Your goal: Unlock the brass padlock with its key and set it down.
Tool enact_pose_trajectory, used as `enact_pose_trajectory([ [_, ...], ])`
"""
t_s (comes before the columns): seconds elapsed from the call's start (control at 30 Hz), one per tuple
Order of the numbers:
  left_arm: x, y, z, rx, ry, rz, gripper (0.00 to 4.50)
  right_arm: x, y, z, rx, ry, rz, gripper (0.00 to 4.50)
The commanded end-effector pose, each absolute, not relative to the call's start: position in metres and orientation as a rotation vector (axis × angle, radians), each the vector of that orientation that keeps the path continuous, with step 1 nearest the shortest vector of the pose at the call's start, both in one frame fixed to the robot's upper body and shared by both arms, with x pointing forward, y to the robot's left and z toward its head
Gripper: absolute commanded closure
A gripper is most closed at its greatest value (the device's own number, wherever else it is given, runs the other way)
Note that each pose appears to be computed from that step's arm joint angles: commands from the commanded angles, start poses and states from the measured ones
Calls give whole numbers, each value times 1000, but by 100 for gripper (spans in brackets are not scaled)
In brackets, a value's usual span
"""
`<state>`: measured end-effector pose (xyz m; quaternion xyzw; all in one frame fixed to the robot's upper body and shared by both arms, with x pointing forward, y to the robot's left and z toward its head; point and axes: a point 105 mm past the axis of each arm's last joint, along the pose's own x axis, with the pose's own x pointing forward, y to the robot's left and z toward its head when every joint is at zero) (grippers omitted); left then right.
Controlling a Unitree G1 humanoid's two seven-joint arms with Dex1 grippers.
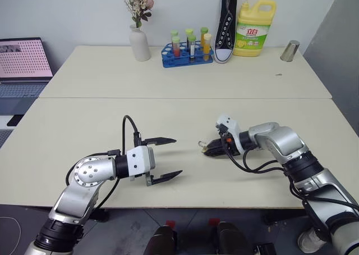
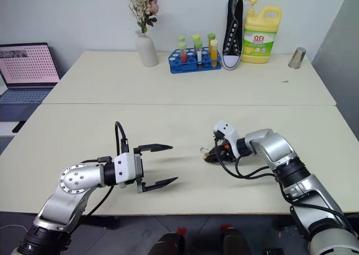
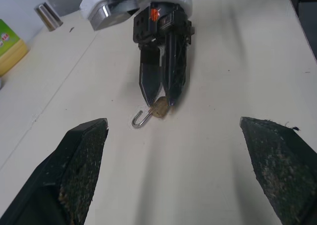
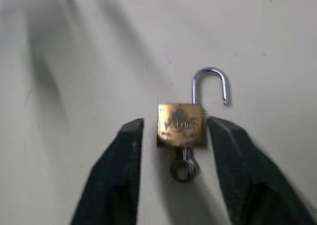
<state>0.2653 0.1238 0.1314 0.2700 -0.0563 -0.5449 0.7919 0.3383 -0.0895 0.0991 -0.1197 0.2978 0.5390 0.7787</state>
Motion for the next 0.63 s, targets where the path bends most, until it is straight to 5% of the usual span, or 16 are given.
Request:
enact_pose_trajectory([
  [0.03, 272, 128, 144, 542, -98, -1117, 0, 332, -102, 126, -315, 505, 1149, 80],
  [0.13, 277, 135, 140, 572, -33, -1064, 0, 311, -111, 141, -426, 378, 1178, 4],
  [0.33, 268, 145, 140, 568, 29, -1119, 0, 276, -123, 158, -446, 258, 1118, 4],
  [0.63, 266, 150, 134, 572, 75, -1169, 0, 259, -131, 158, -494, 233, 1076, 4],
])
